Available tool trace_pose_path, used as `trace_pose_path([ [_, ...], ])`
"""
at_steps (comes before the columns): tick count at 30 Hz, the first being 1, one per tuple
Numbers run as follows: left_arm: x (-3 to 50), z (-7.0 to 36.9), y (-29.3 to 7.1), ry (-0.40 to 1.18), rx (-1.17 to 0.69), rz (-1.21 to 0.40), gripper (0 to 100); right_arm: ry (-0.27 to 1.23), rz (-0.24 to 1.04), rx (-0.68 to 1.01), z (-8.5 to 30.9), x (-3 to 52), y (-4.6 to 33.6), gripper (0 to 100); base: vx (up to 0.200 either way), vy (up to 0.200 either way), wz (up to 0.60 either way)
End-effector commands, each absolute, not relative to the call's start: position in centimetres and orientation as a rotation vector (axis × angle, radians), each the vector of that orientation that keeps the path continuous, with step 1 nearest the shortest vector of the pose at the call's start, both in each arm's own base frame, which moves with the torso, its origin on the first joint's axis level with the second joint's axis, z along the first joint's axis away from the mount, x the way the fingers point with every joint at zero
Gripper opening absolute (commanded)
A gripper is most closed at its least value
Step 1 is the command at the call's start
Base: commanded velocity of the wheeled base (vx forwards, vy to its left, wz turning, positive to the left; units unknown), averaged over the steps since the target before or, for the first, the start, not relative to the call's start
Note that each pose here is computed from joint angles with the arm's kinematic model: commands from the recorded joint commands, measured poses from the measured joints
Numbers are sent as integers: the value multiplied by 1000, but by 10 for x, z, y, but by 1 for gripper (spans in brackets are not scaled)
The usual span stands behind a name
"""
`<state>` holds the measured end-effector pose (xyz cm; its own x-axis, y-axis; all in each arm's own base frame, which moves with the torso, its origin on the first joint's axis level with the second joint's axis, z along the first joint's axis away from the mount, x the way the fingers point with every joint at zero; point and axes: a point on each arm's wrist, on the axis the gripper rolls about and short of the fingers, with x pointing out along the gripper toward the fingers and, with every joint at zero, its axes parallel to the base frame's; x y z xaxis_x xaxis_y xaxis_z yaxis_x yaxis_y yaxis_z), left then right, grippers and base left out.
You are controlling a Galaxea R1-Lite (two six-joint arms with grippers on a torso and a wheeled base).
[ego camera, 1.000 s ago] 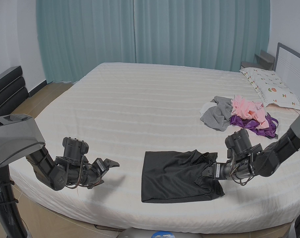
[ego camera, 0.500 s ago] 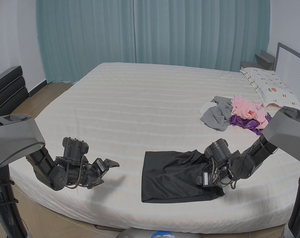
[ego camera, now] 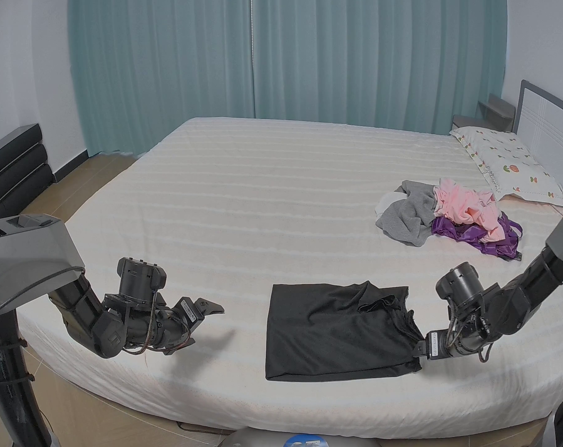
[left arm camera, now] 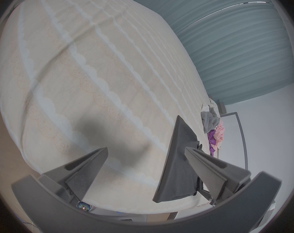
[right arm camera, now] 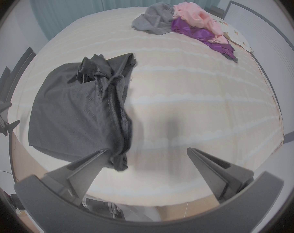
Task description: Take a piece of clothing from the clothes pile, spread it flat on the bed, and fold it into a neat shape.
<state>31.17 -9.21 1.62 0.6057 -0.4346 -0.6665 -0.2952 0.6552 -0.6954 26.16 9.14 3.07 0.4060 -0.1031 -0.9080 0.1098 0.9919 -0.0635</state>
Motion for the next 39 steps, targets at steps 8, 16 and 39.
trace_pose_path([
  [8,311,16,-93,951,-886,-94,100,1060,-74,122,71,229,69,100,0,0,0],
  [16,311,16,-93,951,-886,-94,100,1101,66,212,45,245,78,100,0,0,0],
  [39,311,15,-93,949,-882,-90,100,1103,66,246,18,247,67,0,0,0,0],
])
